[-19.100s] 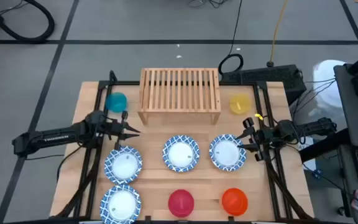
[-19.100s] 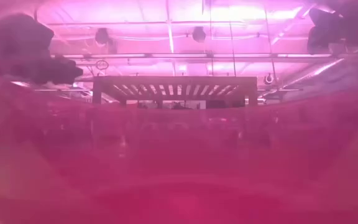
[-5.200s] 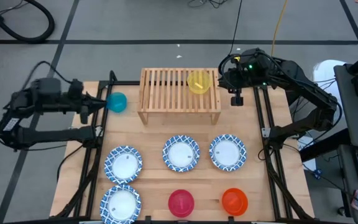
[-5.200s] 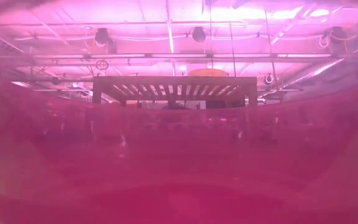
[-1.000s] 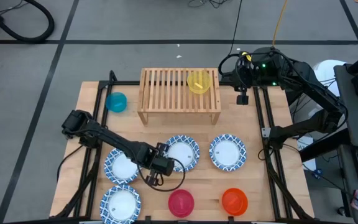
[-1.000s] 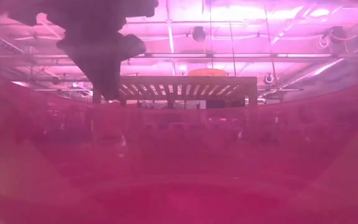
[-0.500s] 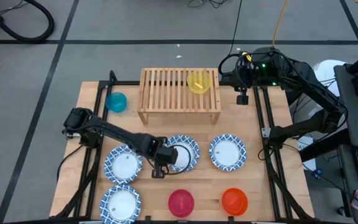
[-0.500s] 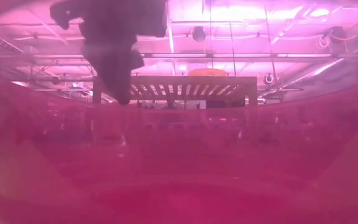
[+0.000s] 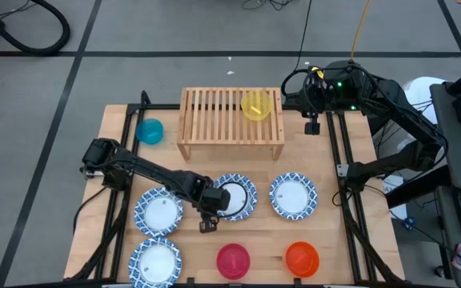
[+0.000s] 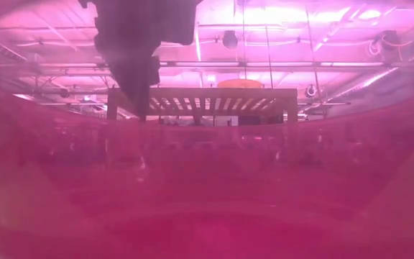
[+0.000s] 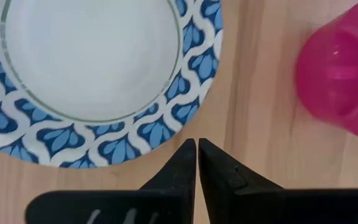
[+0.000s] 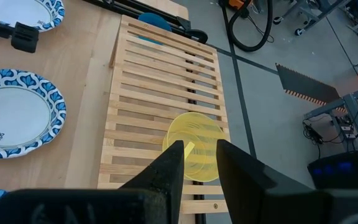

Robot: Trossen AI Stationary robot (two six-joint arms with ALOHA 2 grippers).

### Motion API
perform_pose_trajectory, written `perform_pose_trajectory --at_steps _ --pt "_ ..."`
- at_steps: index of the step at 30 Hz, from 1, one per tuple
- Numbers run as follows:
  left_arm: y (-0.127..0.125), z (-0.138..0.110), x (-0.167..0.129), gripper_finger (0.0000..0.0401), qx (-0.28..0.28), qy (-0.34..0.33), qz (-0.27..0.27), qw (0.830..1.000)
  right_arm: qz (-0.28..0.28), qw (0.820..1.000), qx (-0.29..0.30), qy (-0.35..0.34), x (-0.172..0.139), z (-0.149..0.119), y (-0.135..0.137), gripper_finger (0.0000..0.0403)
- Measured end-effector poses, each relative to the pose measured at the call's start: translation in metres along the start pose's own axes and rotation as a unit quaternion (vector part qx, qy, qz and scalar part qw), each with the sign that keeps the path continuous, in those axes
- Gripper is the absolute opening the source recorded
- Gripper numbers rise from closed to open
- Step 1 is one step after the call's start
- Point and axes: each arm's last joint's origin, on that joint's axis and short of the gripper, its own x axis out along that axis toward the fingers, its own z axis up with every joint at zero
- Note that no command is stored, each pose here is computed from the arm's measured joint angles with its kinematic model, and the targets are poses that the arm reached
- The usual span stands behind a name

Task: Place and stack bowls onto a shelf
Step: Put the top middle white patterned bowl on the shelf

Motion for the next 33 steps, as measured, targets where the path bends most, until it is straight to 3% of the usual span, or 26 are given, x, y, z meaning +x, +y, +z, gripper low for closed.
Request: perform_pose_trajectory --at_steps 15,21,27,33 --pt "0.003 0.006 -0.001 0.0104 -0.019 -0.023 -0.002 1.000 -0.011 1.000 0.000 -0.017 0.000 0.003 -0.002 0.0089" --pt "-0.010 0.000 0.001 0.0108 0.125 -0.019 -0.005 0.992 -0.016 1.000 0.001 -0.026 0.000 0.005 -0.003 0.0089" --pt "-0.027 -0.009 0.002 0.0108 0.262 -0.025 0.036 0.964 -0.016 1.000 0.001 -0.025 0.000 0.005 -0.003 0.0089" --pt "-0.039 -0.016 0.003 0.0108 0.312 -0.036 0.096 0.944 -0.016 1.000 0.000 -0.025 0.000 0.005 -0.003 0.0089"
